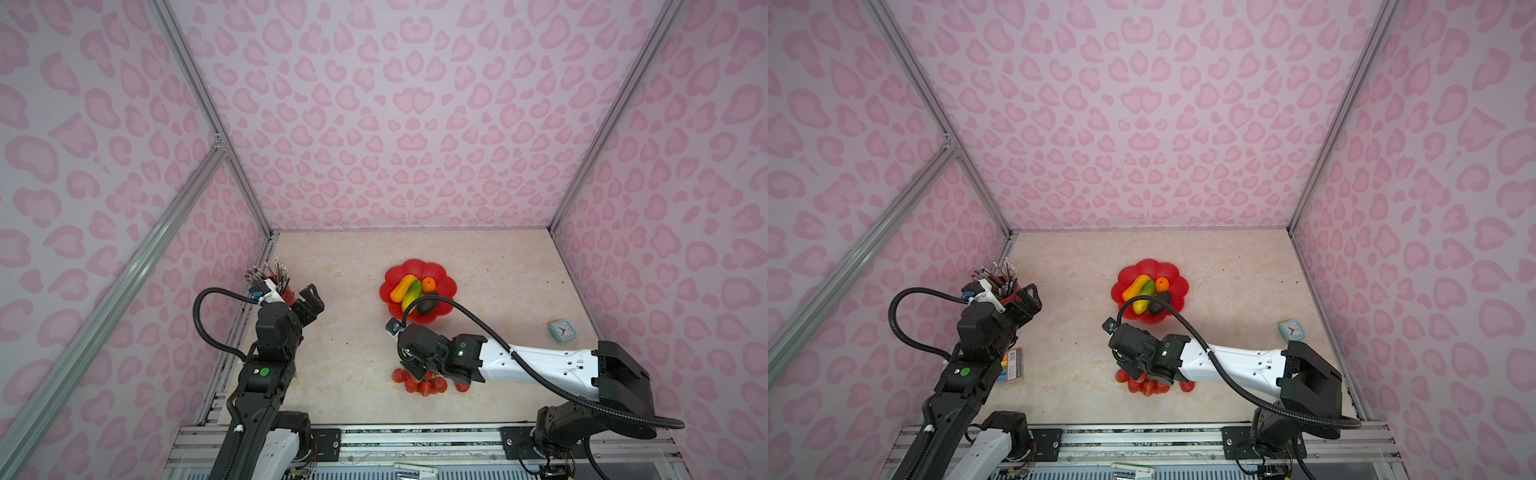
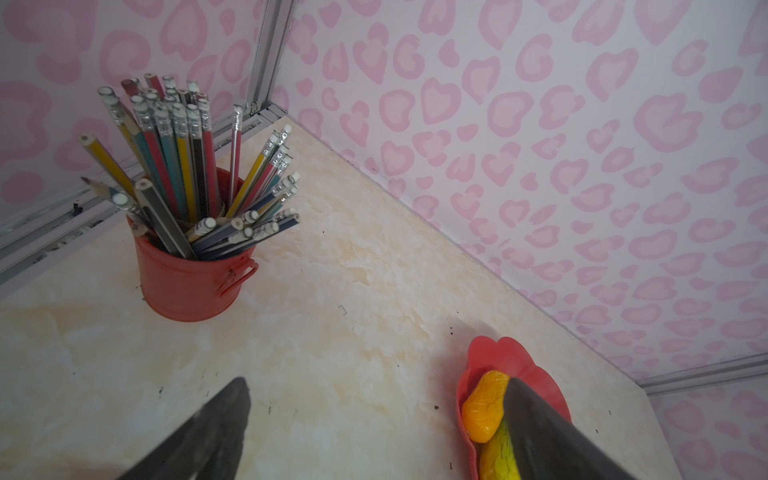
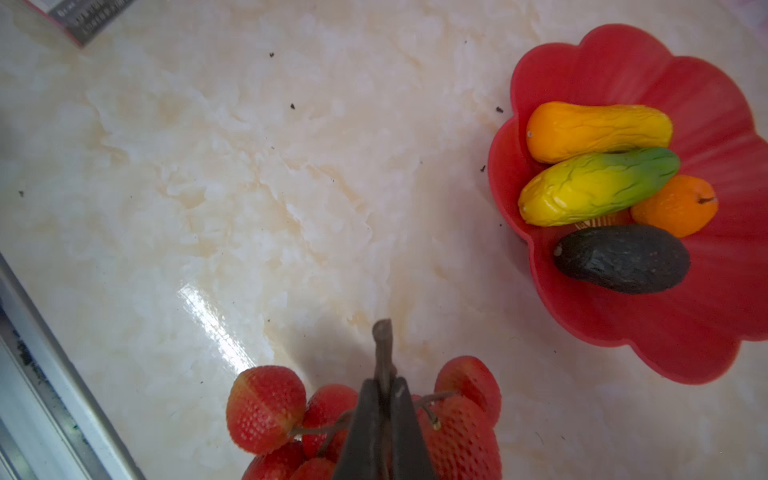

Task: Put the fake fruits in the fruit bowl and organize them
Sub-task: 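Lift the strawberry bunch into the red bowl and release it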

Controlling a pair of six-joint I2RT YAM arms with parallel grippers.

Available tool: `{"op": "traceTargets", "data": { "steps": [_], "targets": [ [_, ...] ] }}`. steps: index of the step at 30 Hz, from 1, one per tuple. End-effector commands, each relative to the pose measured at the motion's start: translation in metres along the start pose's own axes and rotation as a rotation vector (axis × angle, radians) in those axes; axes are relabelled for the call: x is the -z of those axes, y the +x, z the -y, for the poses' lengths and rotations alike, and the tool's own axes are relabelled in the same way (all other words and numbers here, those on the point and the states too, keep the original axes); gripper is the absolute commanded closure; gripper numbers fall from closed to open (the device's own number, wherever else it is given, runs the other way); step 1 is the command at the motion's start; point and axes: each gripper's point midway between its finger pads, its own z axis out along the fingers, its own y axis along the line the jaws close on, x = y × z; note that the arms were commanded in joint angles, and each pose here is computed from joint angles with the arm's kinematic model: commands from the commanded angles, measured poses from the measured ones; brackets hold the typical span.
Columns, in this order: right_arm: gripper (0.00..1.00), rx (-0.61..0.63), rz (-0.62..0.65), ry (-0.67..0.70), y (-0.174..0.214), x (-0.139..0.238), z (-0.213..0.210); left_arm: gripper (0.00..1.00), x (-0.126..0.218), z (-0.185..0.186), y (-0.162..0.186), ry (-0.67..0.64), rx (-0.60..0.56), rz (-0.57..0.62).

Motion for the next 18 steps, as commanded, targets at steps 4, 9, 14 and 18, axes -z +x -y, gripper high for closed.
{"op": "traceTargets", "data": {
  "steps": [4,9,14,18],
  "targets": [
    [1.0,-0.132,0.126,0.04,-0.021,0.016,0.013,0.04,0.001,0.005,-0.003,0.025,0.01,0.01],
    [1.0,-0.196,0.22,0.073,-0.041,0.044,0.028,0.05,0.002,0.006,-0.002,0.034,0.011,0.006],
    [1.0,-0.267,0.343,0.111,-0.065,0.075,0.046,0.04,0.002,0.007,-0.002,0.041,0.009,0.005],
    [1.0,-0.327,0.386,0.133,-0.078,0.088,0.069,0.05,0.001,0.007,-0.001,0.041,0.01,0.004]
  ]
}}
